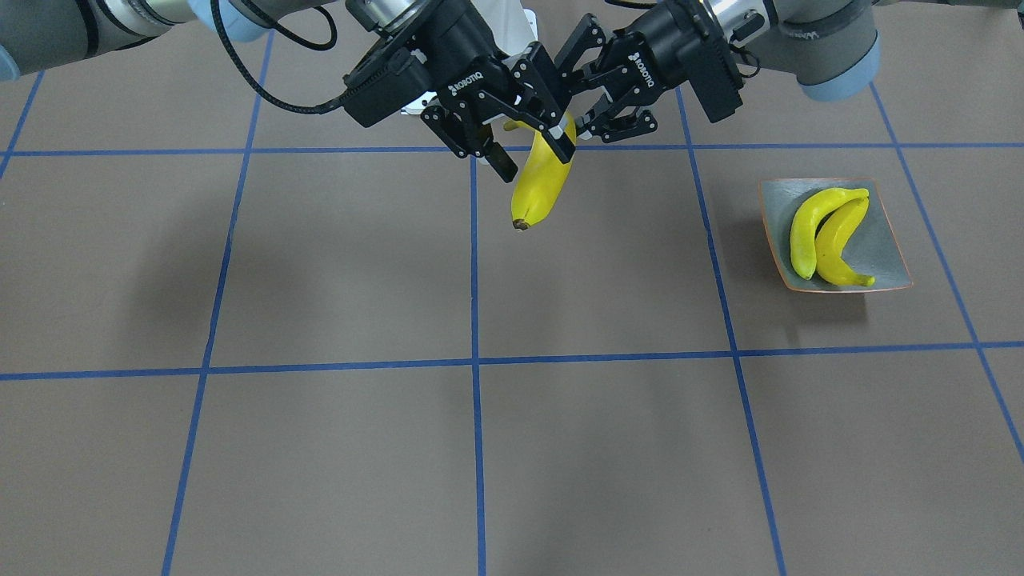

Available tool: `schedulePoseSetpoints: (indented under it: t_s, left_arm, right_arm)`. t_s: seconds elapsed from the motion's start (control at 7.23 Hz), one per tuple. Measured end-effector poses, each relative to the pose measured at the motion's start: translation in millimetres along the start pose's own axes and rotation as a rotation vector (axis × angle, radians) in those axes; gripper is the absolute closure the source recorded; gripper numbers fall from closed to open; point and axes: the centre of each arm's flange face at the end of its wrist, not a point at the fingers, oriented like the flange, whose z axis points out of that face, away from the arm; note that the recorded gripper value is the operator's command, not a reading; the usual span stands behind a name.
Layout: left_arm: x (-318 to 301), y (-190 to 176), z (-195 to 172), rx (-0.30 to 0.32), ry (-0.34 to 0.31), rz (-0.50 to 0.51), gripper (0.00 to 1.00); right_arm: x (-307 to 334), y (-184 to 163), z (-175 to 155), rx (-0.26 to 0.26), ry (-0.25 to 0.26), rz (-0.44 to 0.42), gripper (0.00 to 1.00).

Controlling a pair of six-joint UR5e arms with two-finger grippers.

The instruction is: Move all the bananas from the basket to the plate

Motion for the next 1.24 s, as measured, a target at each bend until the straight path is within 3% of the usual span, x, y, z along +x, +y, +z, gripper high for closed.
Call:
schedulePoseSetpoints:
  t_s: [0.14,0.41,0.69,0.97,1.24]
  left_arm:
    - [-4,0,0,0.0,-0.006,-0.002,1.0]
    - [-17,2,-4,-0.001,-0.03,-0.011,1.0]
    - [-52,17,-21,-0.01,-0.084,-0.041,1.0]
    - [-90,44,-57,-0.021,-0.146,-0.08,1.0]
    - [-133,73,-94,-0.045,-0.221,-0.088,1.0]
  right_arm:
    - [6,-10,-8,0.002,0.009,-0.025,0.0]
    - [24,-49,-23,0.001,0.094,-0.074,0.0]
    - [60,-103,-34,0.022,0.253,-0.181,0.0]
    - [113,-168,-63,0.006,0.408,-0.287,0.0]
    - [185,-228,-109,-0.042,0.504,-0.402,0.0]
